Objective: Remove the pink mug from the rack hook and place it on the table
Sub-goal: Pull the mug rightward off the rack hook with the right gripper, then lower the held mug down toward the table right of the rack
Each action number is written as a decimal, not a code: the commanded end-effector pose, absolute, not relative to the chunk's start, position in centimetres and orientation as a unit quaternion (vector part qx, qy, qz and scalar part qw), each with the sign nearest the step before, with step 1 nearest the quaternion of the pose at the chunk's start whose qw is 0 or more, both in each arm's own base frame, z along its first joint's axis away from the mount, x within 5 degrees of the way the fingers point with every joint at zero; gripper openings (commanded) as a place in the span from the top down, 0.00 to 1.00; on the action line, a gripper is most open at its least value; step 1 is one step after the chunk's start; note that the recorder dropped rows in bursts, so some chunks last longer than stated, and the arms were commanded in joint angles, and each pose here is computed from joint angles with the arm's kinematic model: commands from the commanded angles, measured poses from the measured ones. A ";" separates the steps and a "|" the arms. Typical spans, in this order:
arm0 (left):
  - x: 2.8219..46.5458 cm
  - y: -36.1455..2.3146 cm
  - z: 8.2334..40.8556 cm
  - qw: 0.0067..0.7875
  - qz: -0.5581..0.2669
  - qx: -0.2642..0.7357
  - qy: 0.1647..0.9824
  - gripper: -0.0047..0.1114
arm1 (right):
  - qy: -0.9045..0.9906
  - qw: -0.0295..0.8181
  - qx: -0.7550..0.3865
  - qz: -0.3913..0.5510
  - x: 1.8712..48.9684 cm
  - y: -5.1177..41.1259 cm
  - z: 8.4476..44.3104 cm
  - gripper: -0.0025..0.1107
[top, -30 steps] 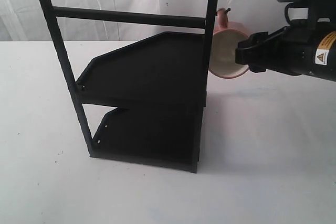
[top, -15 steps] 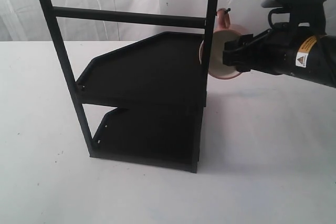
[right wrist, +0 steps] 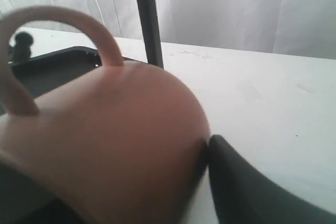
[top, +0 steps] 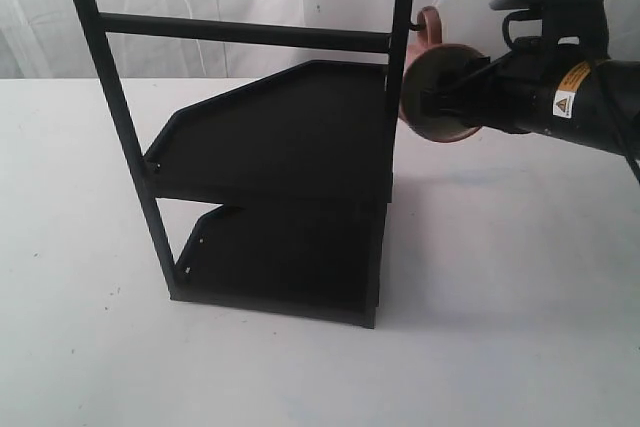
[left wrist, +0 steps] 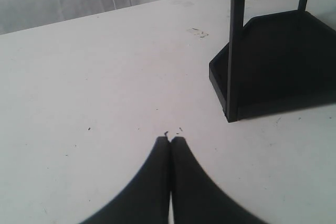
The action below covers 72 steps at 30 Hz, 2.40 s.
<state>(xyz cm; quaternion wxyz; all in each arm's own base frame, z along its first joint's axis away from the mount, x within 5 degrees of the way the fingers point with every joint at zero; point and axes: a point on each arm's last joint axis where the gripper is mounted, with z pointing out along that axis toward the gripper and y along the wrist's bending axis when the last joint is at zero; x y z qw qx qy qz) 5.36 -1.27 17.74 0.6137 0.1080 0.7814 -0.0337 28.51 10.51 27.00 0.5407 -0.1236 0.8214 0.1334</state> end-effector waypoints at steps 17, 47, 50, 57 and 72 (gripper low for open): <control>5.3 -1.3 17.6 0.613 -0.036 0.103 0.783 0.96 | 0.806 0.561 -0.129 0.141 28.4 10.6 27.8 0.98; 5.3 -1.3 17.6 0.613 -0.036 0.103 0.783 0.96 | 0.803 0.582 -0.108 0.074 27.3 6.8 30.4 0.98; 5.3 -1.3 17.6 0.613 -0.036 0.103 0.783 0.96 | 0.845 0.524 -0.100 0.031 25.8 5.7 30.2 0.98; 5.3 -1.3 17.6 0.613 -0.036 0.103 0.783 0.96 | 0.921 0.353 -0.143 -0.083 22.2 3.4 28.9 0.98; 5.3 -1.3 17.6 0.613 -0.036 0.103 0.783 0.96 | 0.930 0.200 -0.279 0.131 18.7 7.1 27.6 0.98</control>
